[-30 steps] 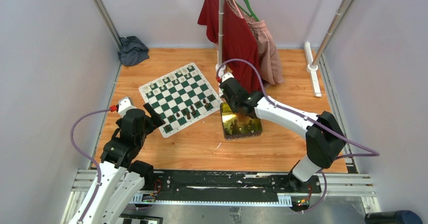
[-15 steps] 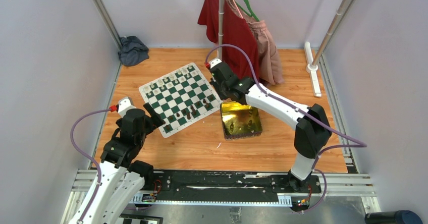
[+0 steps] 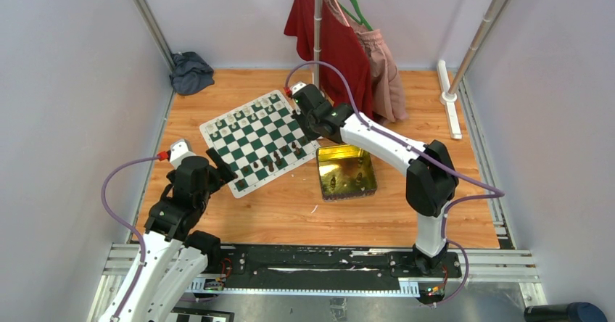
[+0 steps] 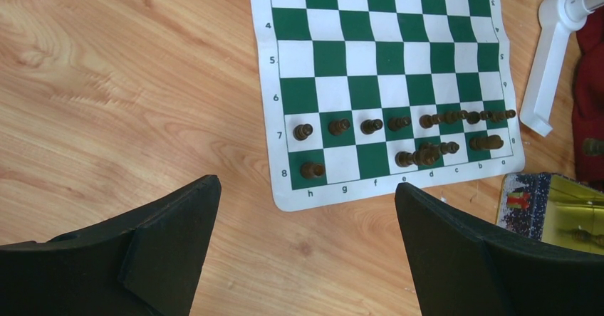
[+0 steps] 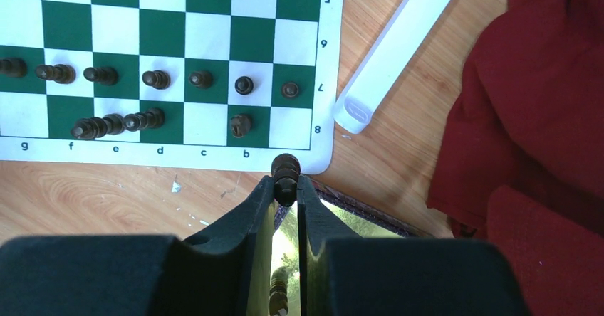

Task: Set up the chess pieces on the board
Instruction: Place the chess piece on the chessboard.

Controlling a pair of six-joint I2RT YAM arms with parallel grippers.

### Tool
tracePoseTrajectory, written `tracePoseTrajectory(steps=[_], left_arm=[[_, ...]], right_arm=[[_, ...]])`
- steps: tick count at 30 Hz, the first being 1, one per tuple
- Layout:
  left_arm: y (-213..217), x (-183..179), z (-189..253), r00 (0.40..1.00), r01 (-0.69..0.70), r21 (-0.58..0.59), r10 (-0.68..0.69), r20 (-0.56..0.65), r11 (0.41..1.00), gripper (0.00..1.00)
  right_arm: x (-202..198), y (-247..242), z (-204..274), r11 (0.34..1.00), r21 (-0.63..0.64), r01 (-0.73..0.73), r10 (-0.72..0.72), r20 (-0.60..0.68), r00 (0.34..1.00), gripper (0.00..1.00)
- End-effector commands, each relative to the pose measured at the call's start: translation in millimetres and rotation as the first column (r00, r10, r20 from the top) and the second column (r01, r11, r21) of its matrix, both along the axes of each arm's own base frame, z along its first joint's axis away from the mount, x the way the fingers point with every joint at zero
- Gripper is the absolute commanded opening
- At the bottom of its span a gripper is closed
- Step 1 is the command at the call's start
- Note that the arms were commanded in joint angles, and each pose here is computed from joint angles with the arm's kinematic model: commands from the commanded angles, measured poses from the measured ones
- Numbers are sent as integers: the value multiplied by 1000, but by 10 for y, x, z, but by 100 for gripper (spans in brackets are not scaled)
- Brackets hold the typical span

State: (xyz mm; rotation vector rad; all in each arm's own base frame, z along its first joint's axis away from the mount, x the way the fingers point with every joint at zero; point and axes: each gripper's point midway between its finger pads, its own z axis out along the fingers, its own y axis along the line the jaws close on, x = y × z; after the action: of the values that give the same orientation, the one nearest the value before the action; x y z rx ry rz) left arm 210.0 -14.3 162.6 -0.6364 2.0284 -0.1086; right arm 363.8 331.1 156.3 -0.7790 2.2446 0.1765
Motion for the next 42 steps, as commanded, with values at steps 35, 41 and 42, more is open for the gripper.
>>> tracePoseTrajectory(steps=[35,41,42], left_arm=[[-42,-6,-41,1000,24,-3,-24,-6,1000,100],[-44,-8,-31,1000,26,-5,-26,-3,1000,100],[-45,-11,-34,1000,27,-5,-27,-3,1000,100]], right_arm=[[-523,587,-147,985,-37,-170,168,-57,984,0],[-521,648,-297,983,-47,-175,171,-73,982,0],[-516,655,-343,983,-52,-176,172,-78,982,0]])
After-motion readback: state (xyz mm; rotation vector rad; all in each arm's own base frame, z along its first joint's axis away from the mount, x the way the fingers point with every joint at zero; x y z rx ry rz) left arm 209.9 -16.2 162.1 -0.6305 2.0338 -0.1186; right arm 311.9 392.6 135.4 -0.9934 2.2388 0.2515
